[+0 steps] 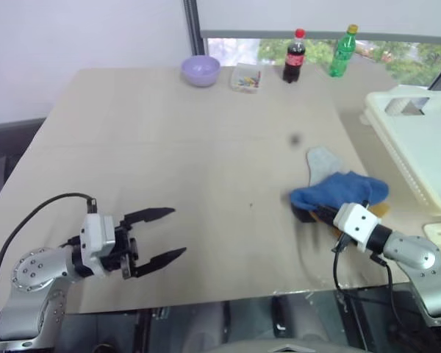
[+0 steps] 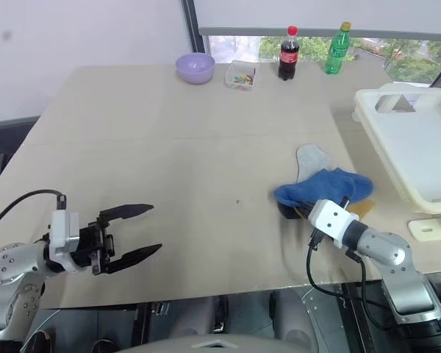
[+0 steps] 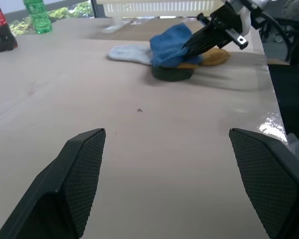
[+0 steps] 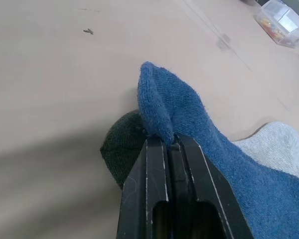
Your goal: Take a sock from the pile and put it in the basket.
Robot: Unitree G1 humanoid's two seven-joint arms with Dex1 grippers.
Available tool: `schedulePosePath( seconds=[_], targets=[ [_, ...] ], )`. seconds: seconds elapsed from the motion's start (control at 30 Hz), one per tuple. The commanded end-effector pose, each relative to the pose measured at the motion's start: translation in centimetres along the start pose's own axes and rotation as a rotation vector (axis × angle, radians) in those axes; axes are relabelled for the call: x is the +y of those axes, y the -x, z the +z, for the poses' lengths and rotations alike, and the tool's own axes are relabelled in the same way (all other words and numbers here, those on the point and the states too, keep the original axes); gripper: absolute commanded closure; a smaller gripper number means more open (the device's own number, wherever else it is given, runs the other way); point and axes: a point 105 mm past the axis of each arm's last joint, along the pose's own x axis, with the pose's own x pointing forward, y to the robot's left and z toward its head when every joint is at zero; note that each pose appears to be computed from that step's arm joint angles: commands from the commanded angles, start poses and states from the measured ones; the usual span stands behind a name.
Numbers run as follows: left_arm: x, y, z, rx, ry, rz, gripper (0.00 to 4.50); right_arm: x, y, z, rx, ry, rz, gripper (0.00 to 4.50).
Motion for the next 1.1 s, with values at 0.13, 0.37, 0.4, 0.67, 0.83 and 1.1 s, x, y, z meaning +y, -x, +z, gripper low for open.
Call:
schedulePosePath(
  seconds=[0.13, 0.37, 0.4, 0.67, 0.83, 1.1],
  targets=[
    [0.1, 0.0, 0.4, -0.001, -0.015, -0.023, 0.26, -0.2, -1.3, 4.7, -0.15, 0.03, 0.017, 4.45],
    [0.6, -0.2, 0.5, -0.008, -0.026, -0.007, 0.26, 0.2, -4.3, 6.4, -0.182, -0.065, 0.046, 4.45],
    [0.7, -0.2, 0.6, -0.015, -0.027, 0.001, 0.26, 0.2, -4.7, 6.4, -0.179, -0.058, 0.057, 4.45],
    [1.2, 0.1, 1.1, -0.028, -0.026, 0.031, 0.26, 3.0, -10.2, 9.1, -0.187, -0.136, 0.205, 4.45],
    [2.0, 0.6, 1.3, -0.02, -0.044, 0.049, 0.26, 6.8, -14.0, 12.7, -0.248, -0.206, 0.347, 4.45],
    [3.1, 1.4, 2.1, -0.03, -0.058, 0.086, 0.26, 8.3, -15.2, 15.4, -0.284, -0.363, 0.382, 2.15]
  ],
)
